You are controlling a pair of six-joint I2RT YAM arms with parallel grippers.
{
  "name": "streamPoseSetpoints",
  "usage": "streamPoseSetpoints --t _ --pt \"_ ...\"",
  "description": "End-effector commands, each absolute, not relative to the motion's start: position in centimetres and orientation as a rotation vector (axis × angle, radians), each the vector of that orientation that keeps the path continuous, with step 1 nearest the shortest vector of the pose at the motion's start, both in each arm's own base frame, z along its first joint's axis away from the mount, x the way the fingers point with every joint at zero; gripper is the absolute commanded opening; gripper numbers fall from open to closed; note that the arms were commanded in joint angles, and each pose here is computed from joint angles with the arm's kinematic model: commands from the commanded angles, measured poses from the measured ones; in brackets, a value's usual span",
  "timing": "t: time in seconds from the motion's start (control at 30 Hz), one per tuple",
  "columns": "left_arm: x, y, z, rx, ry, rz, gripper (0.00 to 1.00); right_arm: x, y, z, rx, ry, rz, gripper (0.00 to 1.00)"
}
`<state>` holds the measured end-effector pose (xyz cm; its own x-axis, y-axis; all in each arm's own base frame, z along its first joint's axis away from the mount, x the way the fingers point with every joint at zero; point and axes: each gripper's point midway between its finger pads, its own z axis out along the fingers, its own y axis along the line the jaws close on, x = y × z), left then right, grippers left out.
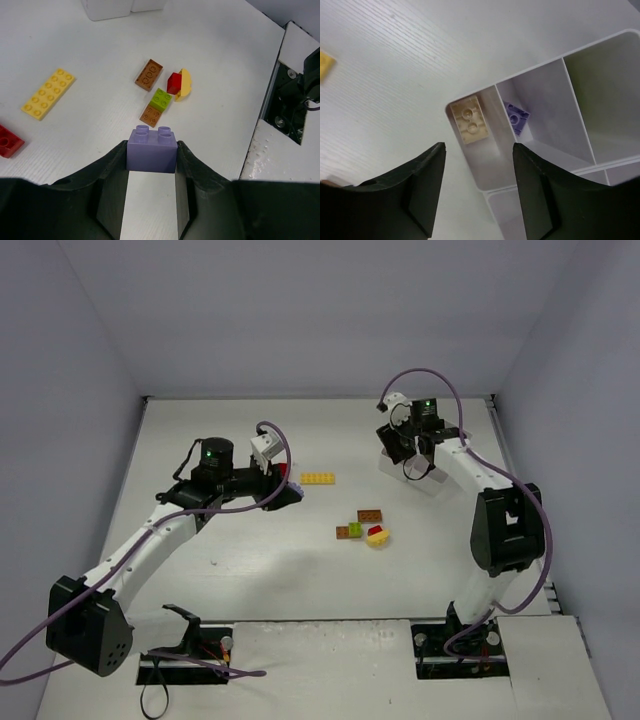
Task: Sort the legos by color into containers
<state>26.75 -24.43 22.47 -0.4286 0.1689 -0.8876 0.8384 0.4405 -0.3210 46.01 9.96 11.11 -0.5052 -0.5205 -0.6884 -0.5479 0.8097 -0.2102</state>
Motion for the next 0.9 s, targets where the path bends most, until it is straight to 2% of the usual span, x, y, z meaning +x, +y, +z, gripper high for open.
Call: streamPoseSetpoints --t 0.0,0.2,0.33,0.5,0.87 --pt "28.2 -24.5 26.0 0.911 1.715 -0.928 0.00 46.2 13.7 21.3 -0.657 1.984 0.193 0.55" --pt "29.4 -23.5 27.7 1.035 1.557 -0.664 0.00 41.3 20.0 27.3 -0.569 1.900 0.574 0.66" --pt "30.2 -23.0 29.2 1.117 1.436 -0.452 0.00 36.3 25.7 30.1 -0.540 1.888 0.898 0.70" --pt "29.7 -23.9 31.0 1.193 1.245 -0.350 0.00 33.4 29.0 32.3 -0.485 1.852 1.140 0.70" --pt "29.8 -25.0 32.8 1.177 1.171 -0.303 0.00 29.6 33.3 33.6 -0.533 1.811 1.351 0.72"
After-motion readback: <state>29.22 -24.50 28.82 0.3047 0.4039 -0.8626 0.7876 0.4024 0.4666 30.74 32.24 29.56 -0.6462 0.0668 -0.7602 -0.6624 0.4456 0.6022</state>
